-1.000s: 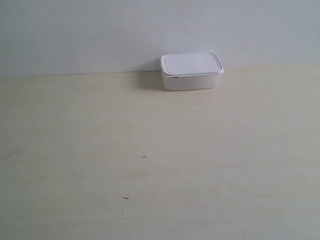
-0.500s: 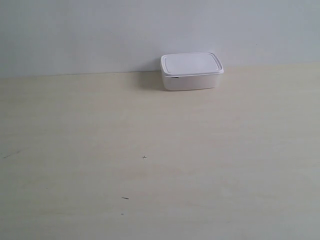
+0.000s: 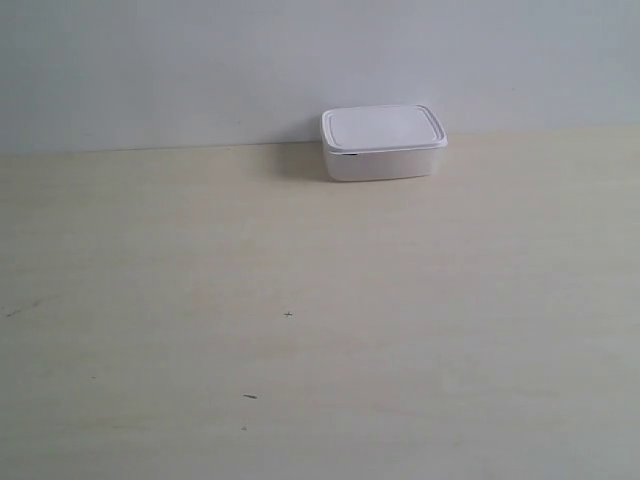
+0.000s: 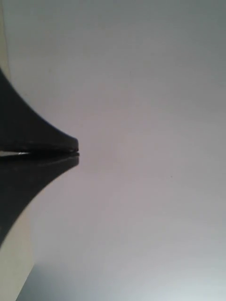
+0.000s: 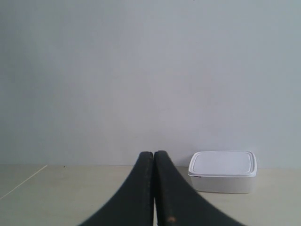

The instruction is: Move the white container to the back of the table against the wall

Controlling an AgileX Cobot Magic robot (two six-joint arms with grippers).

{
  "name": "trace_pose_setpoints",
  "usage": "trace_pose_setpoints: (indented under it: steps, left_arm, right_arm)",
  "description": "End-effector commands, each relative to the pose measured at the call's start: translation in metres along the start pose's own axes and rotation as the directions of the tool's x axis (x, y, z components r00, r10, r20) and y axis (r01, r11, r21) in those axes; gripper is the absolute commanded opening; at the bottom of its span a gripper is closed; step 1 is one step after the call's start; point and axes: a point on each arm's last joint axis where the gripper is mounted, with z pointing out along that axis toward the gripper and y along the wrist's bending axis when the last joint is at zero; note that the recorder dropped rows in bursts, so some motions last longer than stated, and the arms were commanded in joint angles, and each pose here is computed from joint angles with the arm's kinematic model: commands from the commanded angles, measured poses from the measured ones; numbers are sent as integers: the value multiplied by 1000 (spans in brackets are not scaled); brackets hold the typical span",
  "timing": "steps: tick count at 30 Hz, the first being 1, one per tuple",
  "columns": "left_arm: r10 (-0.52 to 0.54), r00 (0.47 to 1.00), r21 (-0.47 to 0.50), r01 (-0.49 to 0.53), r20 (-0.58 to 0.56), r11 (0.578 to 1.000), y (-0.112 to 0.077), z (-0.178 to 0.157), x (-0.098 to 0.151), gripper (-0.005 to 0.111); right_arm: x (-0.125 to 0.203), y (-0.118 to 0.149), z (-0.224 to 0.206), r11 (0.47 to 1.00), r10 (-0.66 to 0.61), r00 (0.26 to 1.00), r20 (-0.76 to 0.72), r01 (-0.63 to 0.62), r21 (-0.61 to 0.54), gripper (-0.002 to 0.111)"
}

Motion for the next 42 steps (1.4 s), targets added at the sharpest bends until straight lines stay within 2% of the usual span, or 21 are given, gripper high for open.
trace_pose_setpoints:
  steps: [1, 9, 10, 14, 15, 17, 19, 20, 23, 29, 31, 36, 42]
  left_arm:
    - [-12, 1000, 1, 12, -2, 1000, 0, -1, 1, 0]
    - [-4, 1000, 4, 4, -3, 1000, 0, -1, 1, 0]
    - [20, 1000, 10, -20, -2, 1000, -1, -1, 1, 0]
    - [223, 971, 25, -226, 86, 974, -3, -13, -7, 0]
    - [223, 969, 22, -227, 109, 974, -3, -16, -9, 0]
    - [225, 964, 3, -228, 142, 974, -2, -23, -11, 0]
    - [282, 947, -24, -282, 151, 959, -1, -27, -8, 0]
    - [332, 934, -33, -330, 130, 943, 0, -26, -2, 0]
    - [454, 890, -20, -454, 47, 891, 2, -24, 18, 0]
    - [473, 872, 84, -466, -123, 881, 2, -25, 48, 0]
    - [480, 867, 70, -475, -135, 877, 4, -25, 52, 0]
    - [545, 823, 55, -544, -162, 838, 7, -25, 58, 0]
    - [544, 820, 61, -543, -176, 838, 7, -25, 61, 0]
  right_arm:
    - [2, -1, 2, 1000, -7, 1000, -9, 7, 2, 0]
    - [2, -1, 2, 1000, -7, 1000, -11, 8, 2, 0]
    - [2, -1, 2, 1000, -7, 1000, -11, 8, 2, 0]
    - [1, 1, -5, 1000, -9, 1000, 17, 9, -6, 0]
    - [2, 0, -5, 1000, -24, 999, 26, 24, 5, 0]
    - [4, -6, -7, 991, -124, 990, 61, 121, 62, 0]
    - [11, -14, -8, 952, -286, 955, 78, 273, 141, 0]
    - [15, -16, -8, 936, -328, 941, 81, 312, 161, 0]
    - [37, -20, -10, 947, -295, 953, 68, 283, 153, 0]
    - [79, -29, -11, 955, -264, 964, 15, 259, 144, 0]
    - [89, -32, -8, 956, -258, 966, -15, 257, 143, 0]
    - [95, -33, -7, 956, -254, 967, -35, 257, 140, 0]
    - [94, -33, -7, 956, -254, 967, -33, 257, 141, 0]
